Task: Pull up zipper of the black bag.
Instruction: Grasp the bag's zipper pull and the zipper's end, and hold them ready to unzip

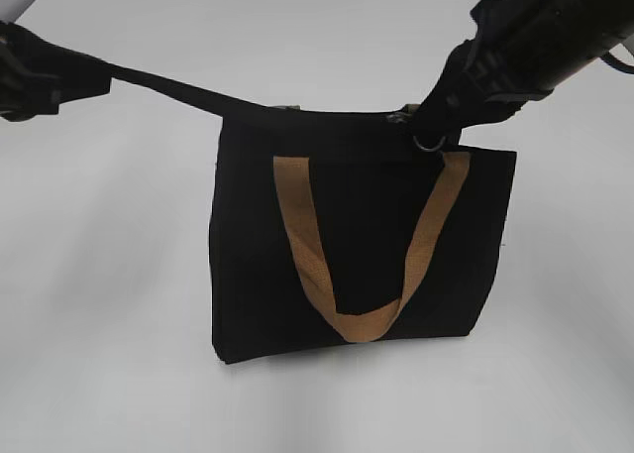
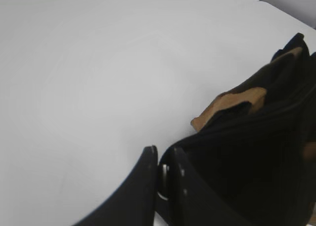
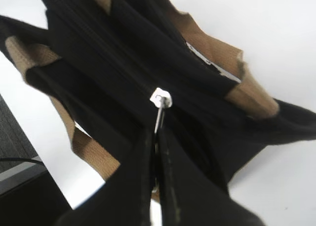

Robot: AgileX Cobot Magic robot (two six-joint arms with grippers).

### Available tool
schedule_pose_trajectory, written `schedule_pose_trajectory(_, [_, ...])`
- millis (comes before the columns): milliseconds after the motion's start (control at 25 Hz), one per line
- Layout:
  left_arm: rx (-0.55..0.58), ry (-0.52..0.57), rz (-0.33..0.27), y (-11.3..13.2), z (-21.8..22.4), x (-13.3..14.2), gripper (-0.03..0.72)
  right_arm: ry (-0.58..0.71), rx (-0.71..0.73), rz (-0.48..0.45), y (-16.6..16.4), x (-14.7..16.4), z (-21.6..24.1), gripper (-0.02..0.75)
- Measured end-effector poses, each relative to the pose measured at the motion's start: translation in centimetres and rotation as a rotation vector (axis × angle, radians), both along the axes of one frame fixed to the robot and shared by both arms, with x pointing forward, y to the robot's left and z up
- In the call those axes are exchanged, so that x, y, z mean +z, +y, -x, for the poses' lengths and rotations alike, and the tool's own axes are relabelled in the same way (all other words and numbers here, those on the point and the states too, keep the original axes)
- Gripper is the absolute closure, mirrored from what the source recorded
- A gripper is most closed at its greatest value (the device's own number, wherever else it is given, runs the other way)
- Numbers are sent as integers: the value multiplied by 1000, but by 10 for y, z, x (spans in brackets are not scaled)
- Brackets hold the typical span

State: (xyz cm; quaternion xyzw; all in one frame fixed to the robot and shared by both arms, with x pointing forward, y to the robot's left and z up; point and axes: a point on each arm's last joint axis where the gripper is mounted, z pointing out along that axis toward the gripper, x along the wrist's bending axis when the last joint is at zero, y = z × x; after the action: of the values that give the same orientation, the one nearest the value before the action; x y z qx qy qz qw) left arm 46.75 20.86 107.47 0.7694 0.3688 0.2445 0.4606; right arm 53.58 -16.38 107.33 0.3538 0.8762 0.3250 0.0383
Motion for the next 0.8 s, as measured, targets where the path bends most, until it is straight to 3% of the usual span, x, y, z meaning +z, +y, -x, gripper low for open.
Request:
schedule_pose_trajectory(320, [13,16,10,5,-1,0,660,93,-184,-43,-50,-1,-13,737])
schedule_pose_trajectory(600, [-10,58,51,6,1,-1,660,166,-253,-90,-58,0,-12,716])
schedule_pose_trajectory(720, [-9,75,82,6,3,1,637,153,-304,-71,-65,5,-9,588])
schedule_pose_trajectory(800, [4,86,112,8,6,4,580,126,-336,-64,-71,15,-4,421])
